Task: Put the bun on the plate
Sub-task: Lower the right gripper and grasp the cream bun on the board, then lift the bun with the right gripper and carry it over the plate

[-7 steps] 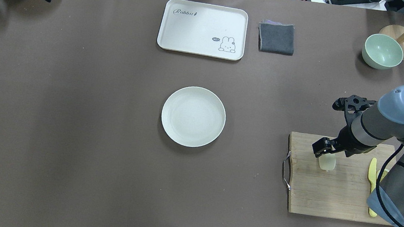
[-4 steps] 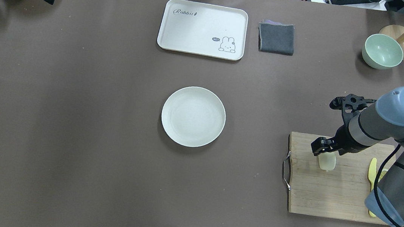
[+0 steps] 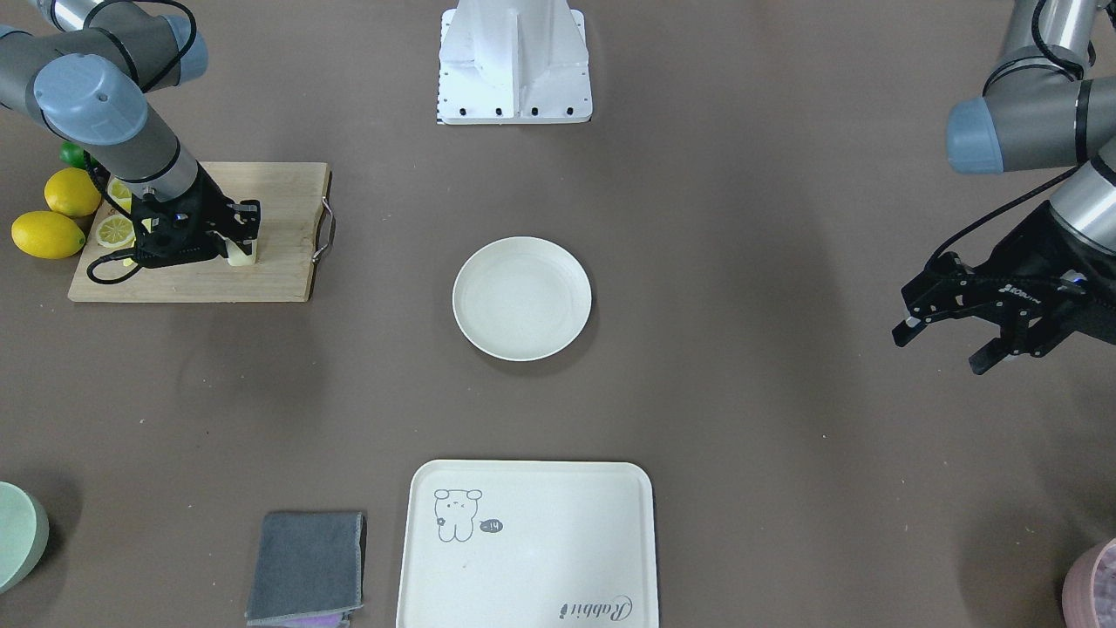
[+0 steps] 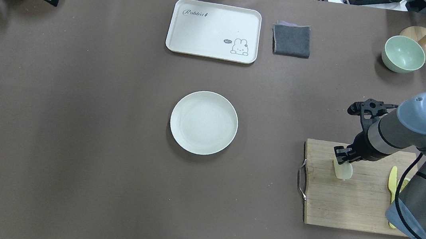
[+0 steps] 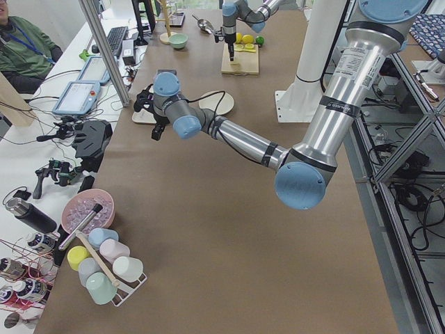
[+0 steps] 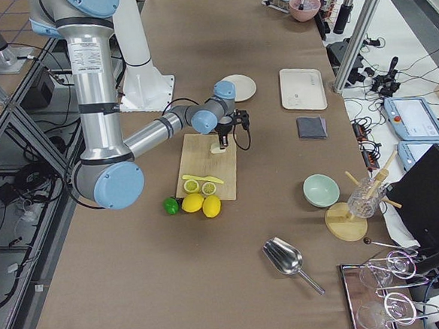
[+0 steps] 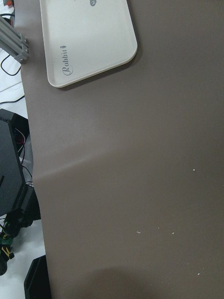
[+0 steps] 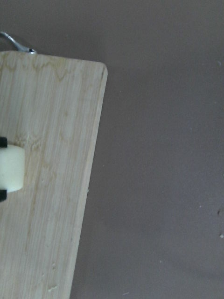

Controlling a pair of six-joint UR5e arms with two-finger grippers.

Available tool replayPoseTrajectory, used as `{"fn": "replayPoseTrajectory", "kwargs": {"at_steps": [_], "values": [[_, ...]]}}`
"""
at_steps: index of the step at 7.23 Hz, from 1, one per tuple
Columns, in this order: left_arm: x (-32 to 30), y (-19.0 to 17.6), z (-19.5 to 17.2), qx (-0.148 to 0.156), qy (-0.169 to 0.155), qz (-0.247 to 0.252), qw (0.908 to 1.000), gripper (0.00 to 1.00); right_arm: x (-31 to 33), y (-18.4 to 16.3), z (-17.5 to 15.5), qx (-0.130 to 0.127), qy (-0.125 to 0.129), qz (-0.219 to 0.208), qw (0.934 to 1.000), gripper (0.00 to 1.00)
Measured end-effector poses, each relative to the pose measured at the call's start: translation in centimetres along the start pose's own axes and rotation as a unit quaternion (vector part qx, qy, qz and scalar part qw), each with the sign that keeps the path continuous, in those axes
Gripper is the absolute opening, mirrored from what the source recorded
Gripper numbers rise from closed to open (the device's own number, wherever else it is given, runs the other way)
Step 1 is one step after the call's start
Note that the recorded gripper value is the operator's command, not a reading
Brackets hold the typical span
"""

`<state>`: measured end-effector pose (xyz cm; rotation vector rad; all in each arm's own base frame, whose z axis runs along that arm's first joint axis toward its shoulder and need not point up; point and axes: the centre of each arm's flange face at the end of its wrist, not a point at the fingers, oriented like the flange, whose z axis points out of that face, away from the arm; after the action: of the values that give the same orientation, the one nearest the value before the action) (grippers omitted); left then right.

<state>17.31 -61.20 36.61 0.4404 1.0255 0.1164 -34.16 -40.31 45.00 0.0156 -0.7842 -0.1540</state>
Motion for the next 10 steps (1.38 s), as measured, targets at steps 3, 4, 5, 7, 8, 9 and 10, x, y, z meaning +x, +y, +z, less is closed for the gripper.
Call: {"fn": "replayPoseTrajectory", "kwargs": {"at_steps": [3, 4, 5, 7, 8, 9, 10], "values": [[-0.3, 0.2, 0.1, -0.002, -0.001, -0.002, 1.0000, 0.97, -0.8, -0.6, -1.6, 0.018, -0.011, -0.010, 0.9997, 0.00], [-0.4, 0.3, 0.2, -0.003, -0.001, -0.003, 1.0000, 0.97, -1.2, -1.4, -2.9, 0.031, -0.019, -0.009, 0.9993, 0.00], [-0.3, 0.2, 0.2, -0.003, -0.001, -0.002, 1.0000, 0.97, -2.1, -2.6, -4.5, 0.047, -0.030, -0.010, 0.9984, 0.00], [0.1, -0.1, 0.1, -0.001, 0.001, -0.002, 1.0000, 0.97, -4.3, -5.5, -7.8, 0.083, -0.050, -0.011, 0.9952, 0.00], [0.2, -0.2, 0.0, 0.000, 0.002, -0.002, 1.0000, 0.97, -6.2, -7.5, -9.7, 0.104, -0.063, -0.012, 0.9926, 0.00], [0.5, -0.2, 0.1, -0.001, 0.004, -0.002, 1.0000, 0.97, -8.6, -9.3, -11.4, 0.120, -0.077, -0.013, 0.9897, 0.00], [0.9, -0.1, 0.5, -0.004, 0.006, 0.000, 1.0000, 0.97, -10.9, -10.9, -12.6, 0.133, -0.088, -0.014, 0.9871, 0.00]]}}
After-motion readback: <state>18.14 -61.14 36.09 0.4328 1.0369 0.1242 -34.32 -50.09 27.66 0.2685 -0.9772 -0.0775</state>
